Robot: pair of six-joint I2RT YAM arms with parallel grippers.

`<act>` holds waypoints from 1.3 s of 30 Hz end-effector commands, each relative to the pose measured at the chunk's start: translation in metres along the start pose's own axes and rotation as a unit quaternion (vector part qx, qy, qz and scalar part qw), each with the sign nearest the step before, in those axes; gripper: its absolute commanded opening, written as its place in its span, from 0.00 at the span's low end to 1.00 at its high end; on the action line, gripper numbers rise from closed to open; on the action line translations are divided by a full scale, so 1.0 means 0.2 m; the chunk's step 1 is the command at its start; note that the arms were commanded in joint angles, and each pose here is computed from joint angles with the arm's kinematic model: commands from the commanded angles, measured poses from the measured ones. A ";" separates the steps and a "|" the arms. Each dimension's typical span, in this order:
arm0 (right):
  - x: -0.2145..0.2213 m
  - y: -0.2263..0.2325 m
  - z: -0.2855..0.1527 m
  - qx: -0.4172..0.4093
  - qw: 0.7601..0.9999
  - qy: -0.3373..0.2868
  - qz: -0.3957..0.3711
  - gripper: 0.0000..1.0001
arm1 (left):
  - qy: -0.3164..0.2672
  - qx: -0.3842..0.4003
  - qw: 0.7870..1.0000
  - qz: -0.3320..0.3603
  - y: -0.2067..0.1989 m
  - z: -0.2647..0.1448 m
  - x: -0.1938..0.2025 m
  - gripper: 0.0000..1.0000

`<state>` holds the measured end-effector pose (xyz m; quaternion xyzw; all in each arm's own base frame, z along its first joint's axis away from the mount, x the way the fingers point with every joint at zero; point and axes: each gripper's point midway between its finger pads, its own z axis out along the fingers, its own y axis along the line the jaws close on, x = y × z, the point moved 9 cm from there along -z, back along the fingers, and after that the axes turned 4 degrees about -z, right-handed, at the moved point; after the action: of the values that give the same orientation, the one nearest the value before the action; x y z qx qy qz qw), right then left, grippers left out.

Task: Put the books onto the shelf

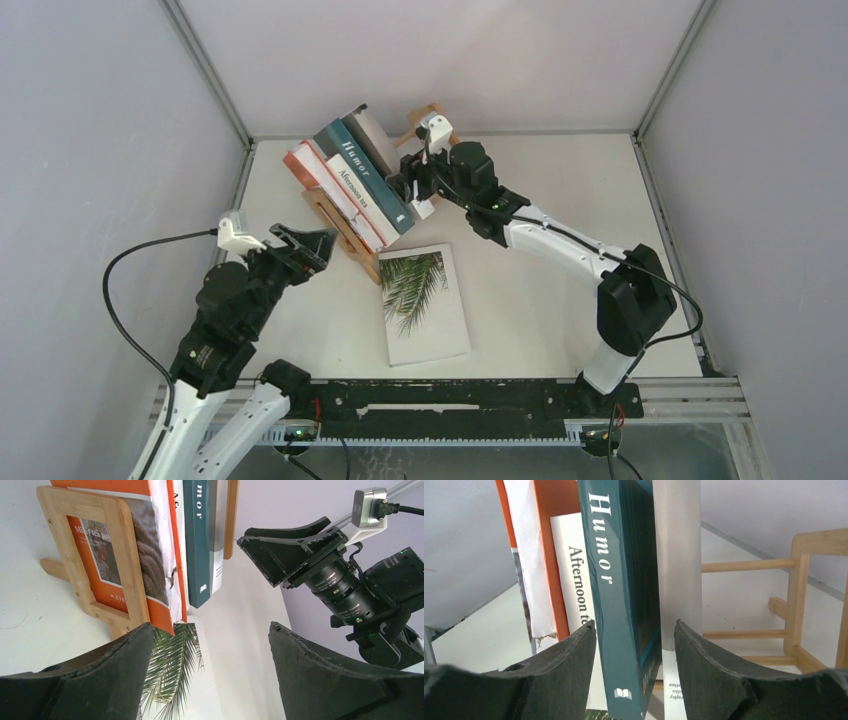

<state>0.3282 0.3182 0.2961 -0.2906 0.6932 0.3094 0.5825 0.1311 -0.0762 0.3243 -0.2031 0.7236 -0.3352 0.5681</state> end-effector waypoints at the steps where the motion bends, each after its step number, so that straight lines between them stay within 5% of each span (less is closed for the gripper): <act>1: -0.12 0.05 -0.10 0.012 0.999 -0.029 -0.014 0.65 | -0.003 -0.008 1.000 -0.005 0.04 -0.02 0.02 0.89; 10: -0.10 0.16 -0.36 0.089 0.995 0.030 0.015 0.66 | 0.045 -0.007 0.999 -0.031 0.13 -0.06 0.15 0.89; 24: 0.37 0.24 -0.78 0.175 0.966 0.125 0.144 0.67 | 0.141 0.019 0.989 -0.051 0.27 -0.06 0.41 0.87; 39: 0.81 0.34 -0.94 0.201 0.935 0.194 0.217 0.67 | 0.205 -0.003 0.977 -0.051 0.42 -0.07 0.62 0.85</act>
<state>0.1371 0.2074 0.1671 -0.1021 0.8912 0.1947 0.3968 0.0918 -0.0928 0.1894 -0.1780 0.8095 -0.3862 0.4049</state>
